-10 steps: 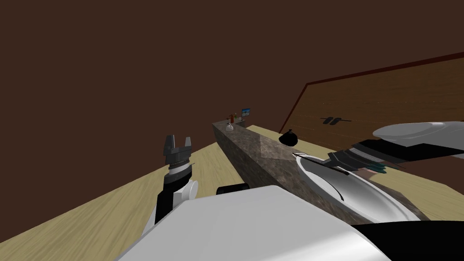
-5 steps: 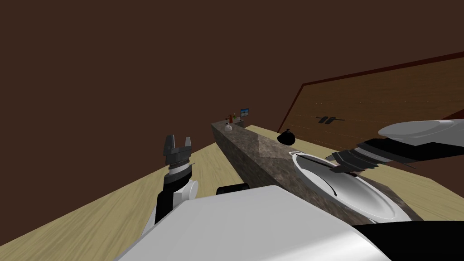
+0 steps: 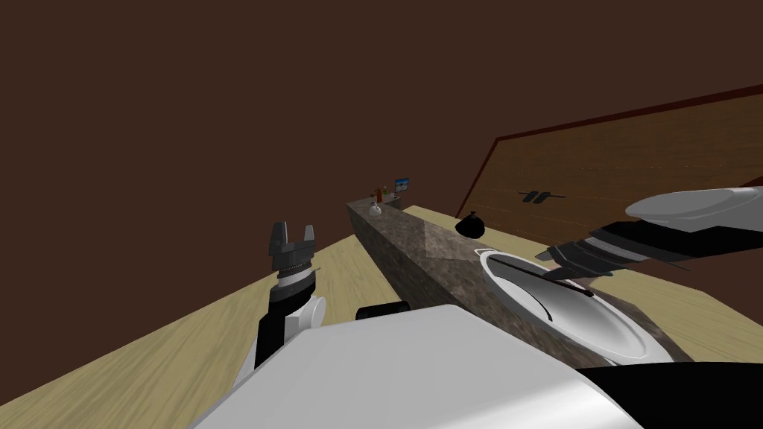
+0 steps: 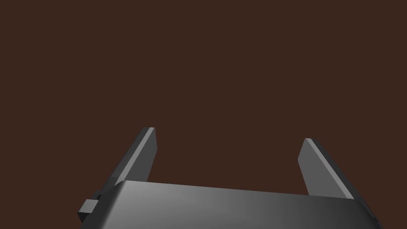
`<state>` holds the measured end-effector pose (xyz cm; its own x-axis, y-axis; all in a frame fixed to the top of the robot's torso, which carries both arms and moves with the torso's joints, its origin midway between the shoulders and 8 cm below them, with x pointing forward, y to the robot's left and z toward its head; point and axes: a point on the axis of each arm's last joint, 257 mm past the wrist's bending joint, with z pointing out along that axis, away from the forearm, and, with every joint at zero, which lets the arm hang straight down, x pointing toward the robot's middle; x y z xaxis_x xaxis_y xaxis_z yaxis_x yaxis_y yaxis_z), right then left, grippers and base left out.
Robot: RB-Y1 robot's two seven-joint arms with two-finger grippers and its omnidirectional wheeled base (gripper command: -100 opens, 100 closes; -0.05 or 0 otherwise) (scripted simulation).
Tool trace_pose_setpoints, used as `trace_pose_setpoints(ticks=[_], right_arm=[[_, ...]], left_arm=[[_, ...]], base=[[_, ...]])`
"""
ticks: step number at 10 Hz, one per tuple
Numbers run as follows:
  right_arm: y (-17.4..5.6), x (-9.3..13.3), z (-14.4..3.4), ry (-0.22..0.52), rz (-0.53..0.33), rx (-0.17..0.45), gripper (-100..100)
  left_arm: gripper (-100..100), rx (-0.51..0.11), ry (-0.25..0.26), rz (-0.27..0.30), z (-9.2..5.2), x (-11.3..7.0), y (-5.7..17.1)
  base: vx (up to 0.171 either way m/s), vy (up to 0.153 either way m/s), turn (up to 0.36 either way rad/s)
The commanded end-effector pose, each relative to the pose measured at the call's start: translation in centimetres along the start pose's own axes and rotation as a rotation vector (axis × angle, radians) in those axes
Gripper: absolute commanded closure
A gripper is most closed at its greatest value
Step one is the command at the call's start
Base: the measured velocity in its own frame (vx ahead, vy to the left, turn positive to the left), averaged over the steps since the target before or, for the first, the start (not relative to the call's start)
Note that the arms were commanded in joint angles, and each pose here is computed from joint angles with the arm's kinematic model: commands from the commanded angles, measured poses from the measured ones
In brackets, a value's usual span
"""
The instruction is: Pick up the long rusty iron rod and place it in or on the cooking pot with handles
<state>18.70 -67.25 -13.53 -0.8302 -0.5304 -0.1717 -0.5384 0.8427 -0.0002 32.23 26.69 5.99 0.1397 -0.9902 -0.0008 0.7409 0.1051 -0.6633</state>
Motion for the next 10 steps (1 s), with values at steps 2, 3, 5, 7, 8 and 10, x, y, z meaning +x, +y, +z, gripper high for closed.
trace_pose_setpoints(ticks=[2, 3, 5, 7, 8, 10], right_arm=[[0.5, -0.9, -1.9, -0.001, -0.007, -0.003, -100], [0.6, -1.3, -2.9, -0.002, -0.011, -0.004, -100], [0.6, -1.1, -2.6, -0.002, -0.009, -0.003, 0], [0.6, -1.1, -2.6, -0.002, -0.009, -0.003, 0], [0.6, -1.1, -2.6, -0.002, -0.009, -0.003, 0], [0.6, -1.1, -2.6, -0.002, -0.009, -0.003, 0]], left_arm=[[0, 0.0, 0.0, 0.0, 0.0, 0.0, 0.0], [0, 0.0, 0.0, 0.0, 0.0, 0.0, 0.0], [0, 0.0, 0.0, 0.0, 0.0, 0.0, 0.0], [0, 0.0, 0.0, 0.0, 0.0, 0.0, 0.0], [0, 0.0, 0.0, 0.0, 0.0, 0.0, 0.0], [0, 0.0, 0.0, 0.0, 0.0, 0.0, 0.0]], base=[[0.0, 0.0, 0.0], [0.003, 0.004, -0.011], [0.0, 0.0, 0.0], [0.0, 0.0, 0.0], [0.0, 0.0, 0.0], [0.0, 0.0, 0.0]])
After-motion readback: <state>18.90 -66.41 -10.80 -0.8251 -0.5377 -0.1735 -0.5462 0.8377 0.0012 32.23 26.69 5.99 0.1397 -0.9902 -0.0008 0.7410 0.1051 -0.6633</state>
